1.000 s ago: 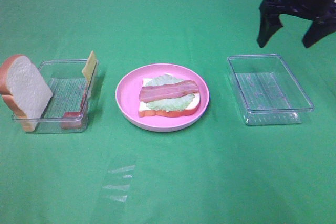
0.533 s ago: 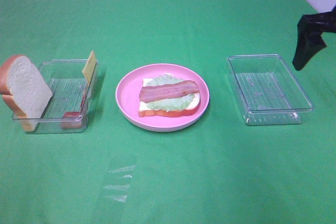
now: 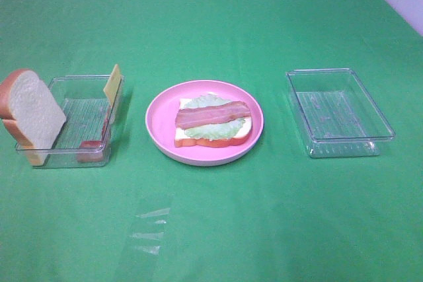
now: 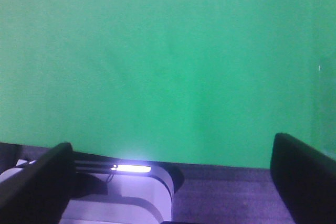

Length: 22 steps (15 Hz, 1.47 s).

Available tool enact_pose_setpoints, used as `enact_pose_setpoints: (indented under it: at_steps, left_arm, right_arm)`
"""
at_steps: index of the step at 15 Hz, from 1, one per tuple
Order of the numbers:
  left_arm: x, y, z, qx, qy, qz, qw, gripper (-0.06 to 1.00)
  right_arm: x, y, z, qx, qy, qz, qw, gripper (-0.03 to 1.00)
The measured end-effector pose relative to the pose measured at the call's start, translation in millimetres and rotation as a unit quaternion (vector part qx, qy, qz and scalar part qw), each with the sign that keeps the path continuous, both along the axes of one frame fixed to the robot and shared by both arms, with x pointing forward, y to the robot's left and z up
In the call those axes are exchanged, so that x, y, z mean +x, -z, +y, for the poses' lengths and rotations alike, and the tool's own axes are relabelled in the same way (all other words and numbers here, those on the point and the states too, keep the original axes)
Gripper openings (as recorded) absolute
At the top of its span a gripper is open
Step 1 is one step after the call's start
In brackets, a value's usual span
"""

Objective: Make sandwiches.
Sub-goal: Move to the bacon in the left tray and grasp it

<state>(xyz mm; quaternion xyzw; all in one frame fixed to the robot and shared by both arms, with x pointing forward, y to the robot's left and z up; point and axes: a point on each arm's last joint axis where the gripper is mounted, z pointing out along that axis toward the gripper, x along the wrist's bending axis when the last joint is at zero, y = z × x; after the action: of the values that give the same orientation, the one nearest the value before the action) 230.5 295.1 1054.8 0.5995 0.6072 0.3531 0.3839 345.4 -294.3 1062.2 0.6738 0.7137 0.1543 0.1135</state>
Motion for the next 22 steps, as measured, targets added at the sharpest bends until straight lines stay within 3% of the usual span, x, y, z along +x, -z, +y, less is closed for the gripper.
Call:
enact_pose_setpoints:
  at_steps: [2, 3, 6, 12, 17, 22]
  left_arm:
    - [0.0, 0.0, 0.0, 0.000, 0.000, 0.000, 1.000, 0.98]
    - [0.0, 0.0, 0.0, 0.000, 0.000, 0.000, 1.000, 0.98]
    - [0.0, 0.0, 0.0, 0.000, 0.000, 0.000, 1.000, 0.98]
    - [0.0, 0.0, 0.0, 0.000, 0.000, 0.000, 1.000, 0.98]
    - [0.0, 0.0, 0.0, 0.000, 0.000, 0.000, 1.000, 0.98]
    - [0.0, 0.0, 0.0, 0.000, 0.000, 0.000, 1.000, 0.98]
  right_arm:
    - [-26.8, -9.6, 0.8, 0.000, 0.000, -0.052, 0.999, 0.96]
    - [-56.7, -14.5, 1.6, -0.001, 0.000, -0.112, 0.994, 0.96]
    - [-83.8, -8.2, 2.3, -0.003, 0.000, -0.169, 0.986, 0.96]
    - [-104.9, 28.7, 2.9, -0.003, 0.000, -0.195, 0.981, 0.96]
    - [-115.3, 33.8, 4.0, 0.001, 0.000, -0.254, 0.967, 0.96]
    - [-115.1, 33.3, 3.4, -0.002, 0.001, -0.258, 0.966, 0.96]
